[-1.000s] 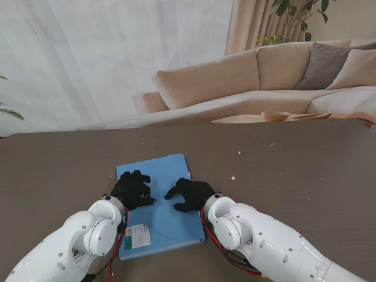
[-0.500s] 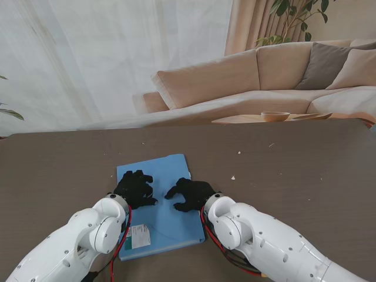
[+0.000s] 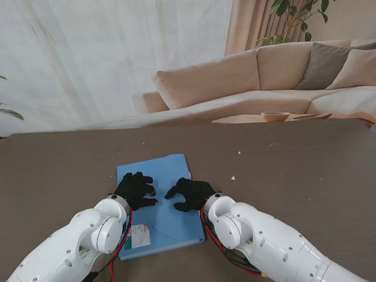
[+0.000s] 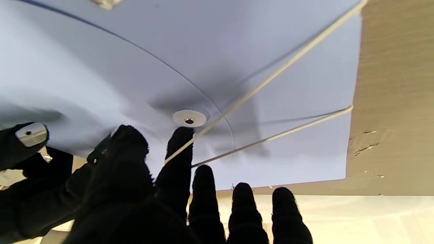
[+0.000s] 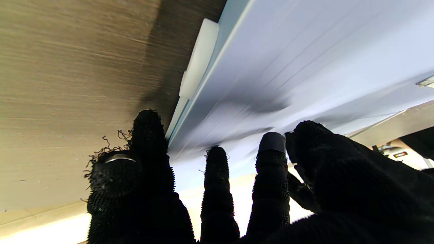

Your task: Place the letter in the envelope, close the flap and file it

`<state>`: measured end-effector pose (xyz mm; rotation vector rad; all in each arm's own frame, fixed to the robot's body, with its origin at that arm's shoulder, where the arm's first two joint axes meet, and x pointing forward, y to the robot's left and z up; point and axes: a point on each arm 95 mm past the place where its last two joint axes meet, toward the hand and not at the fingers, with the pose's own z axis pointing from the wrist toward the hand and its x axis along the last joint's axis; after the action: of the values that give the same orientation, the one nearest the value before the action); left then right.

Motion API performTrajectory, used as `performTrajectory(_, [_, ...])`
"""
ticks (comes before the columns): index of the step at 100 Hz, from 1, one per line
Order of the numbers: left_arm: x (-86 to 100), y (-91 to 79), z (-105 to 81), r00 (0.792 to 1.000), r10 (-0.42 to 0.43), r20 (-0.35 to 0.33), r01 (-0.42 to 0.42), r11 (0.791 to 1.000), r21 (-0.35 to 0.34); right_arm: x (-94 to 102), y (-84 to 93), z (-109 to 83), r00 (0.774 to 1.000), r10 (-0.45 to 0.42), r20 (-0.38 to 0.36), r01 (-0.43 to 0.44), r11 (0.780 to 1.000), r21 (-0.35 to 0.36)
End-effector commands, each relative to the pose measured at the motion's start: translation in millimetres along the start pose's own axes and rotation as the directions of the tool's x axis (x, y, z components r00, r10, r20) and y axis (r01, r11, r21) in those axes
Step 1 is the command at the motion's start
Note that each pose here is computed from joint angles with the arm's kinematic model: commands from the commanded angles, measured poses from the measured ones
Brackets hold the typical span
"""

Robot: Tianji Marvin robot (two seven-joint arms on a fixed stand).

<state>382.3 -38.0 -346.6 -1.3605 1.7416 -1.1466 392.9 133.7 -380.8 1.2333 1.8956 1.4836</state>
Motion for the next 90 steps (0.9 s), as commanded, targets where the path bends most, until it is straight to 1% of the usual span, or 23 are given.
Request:
performTrajectory(1, [9.6,0.9,-1.3,1.0,-0.005,-0.018,0.005,1.0,-0.013,7.5,-14.4,-1.6,1.0,0.013,-0.016,-0.013,0.999,0.048])
performTrajectory(22, [13.6,-1.6,0.5,1.0,0.005,-0.021,-0.005,1.0,-0.019,8.1,-14.1,-1.0,1.0,0.014,-0.018,-0.013,0.999,0.047])
performTrajectory(54, [18.9,-1.3,6.6,0.999,0.033,-0.011,-0.033,0.998,-0.055,7.6,-13.2,-0.9,1.0,0.025,-0.014,-0.024,0.999,0.047])
performTrajectory(90, [21.9,0.6,9.3,0.999,0.031,-0.011,-0.032,0.997,-0.077,7.3,-13.1,0.0,0.999,0.03,-0.014,-0.029,0.999,0.046])
